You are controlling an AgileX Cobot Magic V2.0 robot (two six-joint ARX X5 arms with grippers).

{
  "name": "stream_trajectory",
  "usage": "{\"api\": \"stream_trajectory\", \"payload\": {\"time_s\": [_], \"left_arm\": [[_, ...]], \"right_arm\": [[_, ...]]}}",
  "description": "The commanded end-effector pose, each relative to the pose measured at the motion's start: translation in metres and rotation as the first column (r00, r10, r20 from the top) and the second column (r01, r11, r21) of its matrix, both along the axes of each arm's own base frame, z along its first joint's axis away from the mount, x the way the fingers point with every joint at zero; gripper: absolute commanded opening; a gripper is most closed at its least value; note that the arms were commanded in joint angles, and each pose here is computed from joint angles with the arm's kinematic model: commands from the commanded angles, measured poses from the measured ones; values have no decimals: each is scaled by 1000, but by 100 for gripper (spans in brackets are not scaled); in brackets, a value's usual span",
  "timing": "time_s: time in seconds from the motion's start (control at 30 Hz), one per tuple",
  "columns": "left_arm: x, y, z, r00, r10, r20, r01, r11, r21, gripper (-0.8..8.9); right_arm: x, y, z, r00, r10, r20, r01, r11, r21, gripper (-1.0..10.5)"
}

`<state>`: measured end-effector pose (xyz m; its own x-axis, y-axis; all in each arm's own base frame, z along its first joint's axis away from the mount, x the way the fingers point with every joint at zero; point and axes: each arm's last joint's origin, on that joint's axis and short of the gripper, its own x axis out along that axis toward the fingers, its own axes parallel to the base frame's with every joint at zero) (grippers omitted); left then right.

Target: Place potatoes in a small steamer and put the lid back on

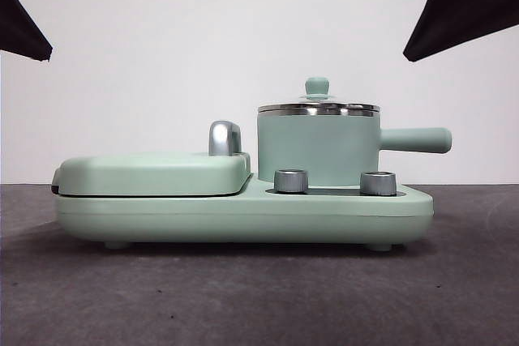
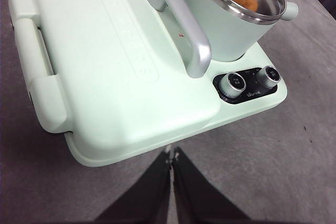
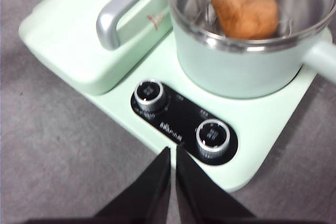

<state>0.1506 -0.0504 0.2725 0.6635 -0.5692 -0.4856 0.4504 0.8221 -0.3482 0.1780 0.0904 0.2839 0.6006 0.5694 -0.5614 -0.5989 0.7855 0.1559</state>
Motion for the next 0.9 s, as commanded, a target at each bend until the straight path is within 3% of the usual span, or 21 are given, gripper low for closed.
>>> {"api": "stream_trajectory", "payload": {"time_s": [0.03,0.1,0.2,0.33,0.43,0.53,0.67,0.9], "left_arm": [[1,-1,2,1000,-13,21,13,1000,4,6],[-4,0,5,999,-26,48,25,1000,15,6],[-9,3,7,976,-85,201,58,989,135,6],[-19,18,-16,926,92,367,-149,980,131,6],[-33,29,-49,869,231,437,-299,950,93,6],[-46,36,-82,825,336,455,-403,914,55,6],[-53,40,-112,796,394,460,-442,897,-5,6],[-55,42,-121,793,422,440,-477,879,15,6]], "right_arm": [[1,2,3,1000,3,12,-3,1000,17,10],[1,2,3,1000,3,12,-3,1000,17,10],[1,2,3,1000,3,12,-3,1000,17,10],[1,2,3,1000,3,12,-3,1000,17,10],[1,2,3,1000,3,12,-3,1000,17,10],[1,2,3,1000,3,12,-3,1000,17,10],[1,2,3,1000,3,13,-3,1000,18,10],[2,2,4,1000,1,26,-2,1000,23,10]]}}
